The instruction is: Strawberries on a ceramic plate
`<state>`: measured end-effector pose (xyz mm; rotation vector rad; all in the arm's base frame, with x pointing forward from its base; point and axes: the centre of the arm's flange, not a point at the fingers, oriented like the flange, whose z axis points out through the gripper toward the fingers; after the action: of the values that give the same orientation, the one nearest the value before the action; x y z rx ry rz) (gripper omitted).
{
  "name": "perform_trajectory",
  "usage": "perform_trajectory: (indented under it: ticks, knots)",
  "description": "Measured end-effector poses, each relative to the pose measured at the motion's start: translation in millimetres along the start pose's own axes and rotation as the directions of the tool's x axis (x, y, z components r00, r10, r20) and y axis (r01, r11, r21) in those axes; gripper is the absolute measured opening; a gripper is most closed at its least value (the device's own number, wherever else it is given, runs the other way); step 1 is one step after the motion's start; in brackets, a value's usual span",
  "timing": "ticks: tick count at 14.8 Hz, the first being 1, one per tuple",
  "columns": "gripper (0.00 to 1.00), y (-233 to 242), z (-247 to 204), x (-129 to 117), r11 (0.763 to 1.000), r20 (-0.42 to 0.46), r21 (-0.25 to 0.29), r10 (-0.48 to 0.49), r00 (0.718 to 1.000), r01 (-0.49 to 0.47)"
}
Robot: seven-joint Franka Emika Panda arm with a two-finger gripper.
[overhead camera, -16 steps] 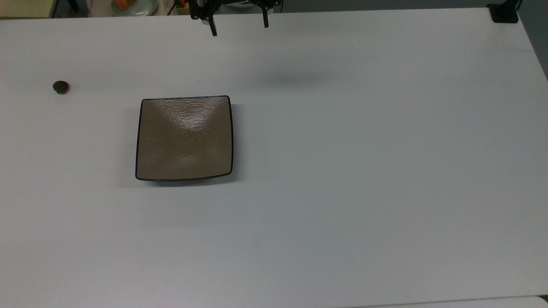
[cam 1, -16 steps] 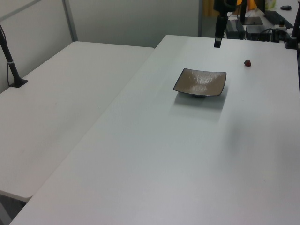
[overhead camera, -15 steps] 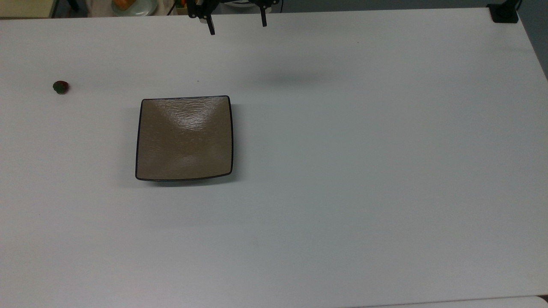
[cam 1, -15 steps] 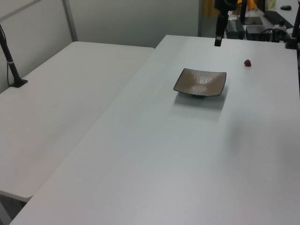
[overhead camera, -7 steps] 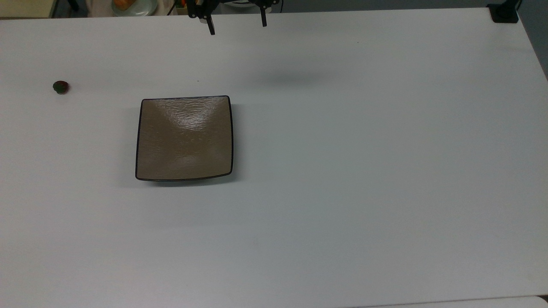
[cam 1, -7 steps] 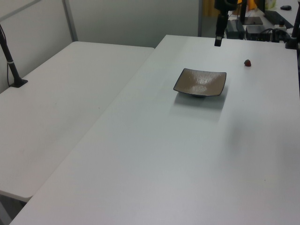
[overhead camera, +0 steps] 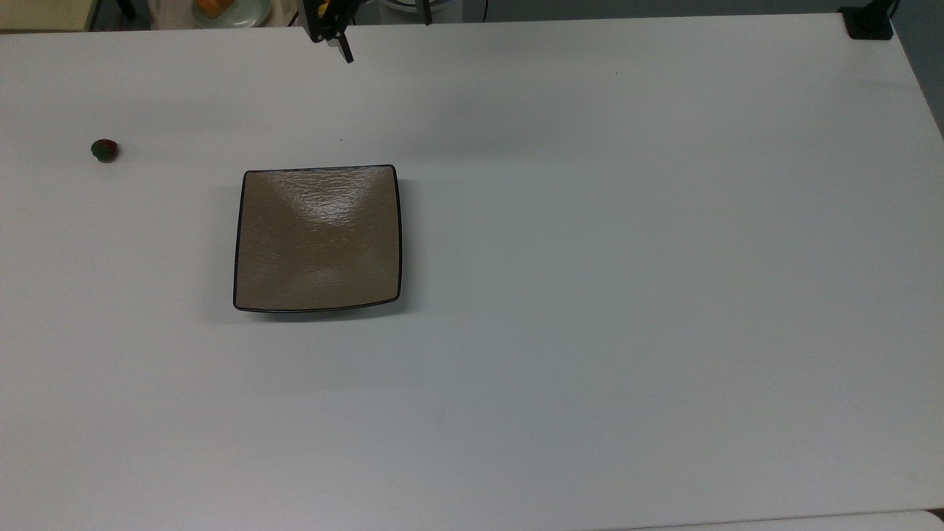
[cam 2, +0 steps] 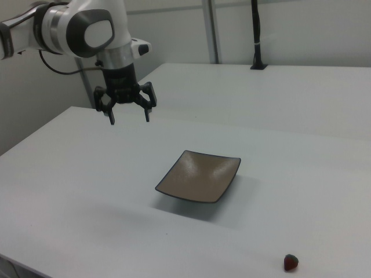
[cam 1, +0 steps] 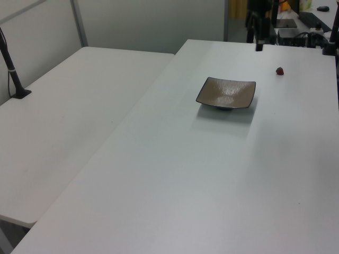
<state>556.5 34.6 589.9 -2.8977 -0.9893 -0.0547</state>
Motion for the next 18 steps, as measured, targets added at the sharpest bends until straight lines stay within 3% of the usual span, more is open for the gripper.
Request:
perform_trajectory:
  ticks: [3, 6, 10, 14, 18]
  knots:
    - [1.0, 13, 1, -14, 0.982, 0.047, 0.006, -0.19, 0.981, 0.19]
    - [1.0, 21, 0, -22, 0.971, 0.058, 0.008, -0.237, 0.97, 0.237]
    - [1.0, 29, -16, -41, 0.976, 0.051, -0.004, -0.217, 0.975, 0.217]
    - [1.0, 59, -36, -81, 0.991, 0.042, -0.025, -0.131, 0.991, 0.132]
    - [1.0, 126, -28, -134, 0.998, 0.04, -0.067, -0.017, 0.999, 0.019]
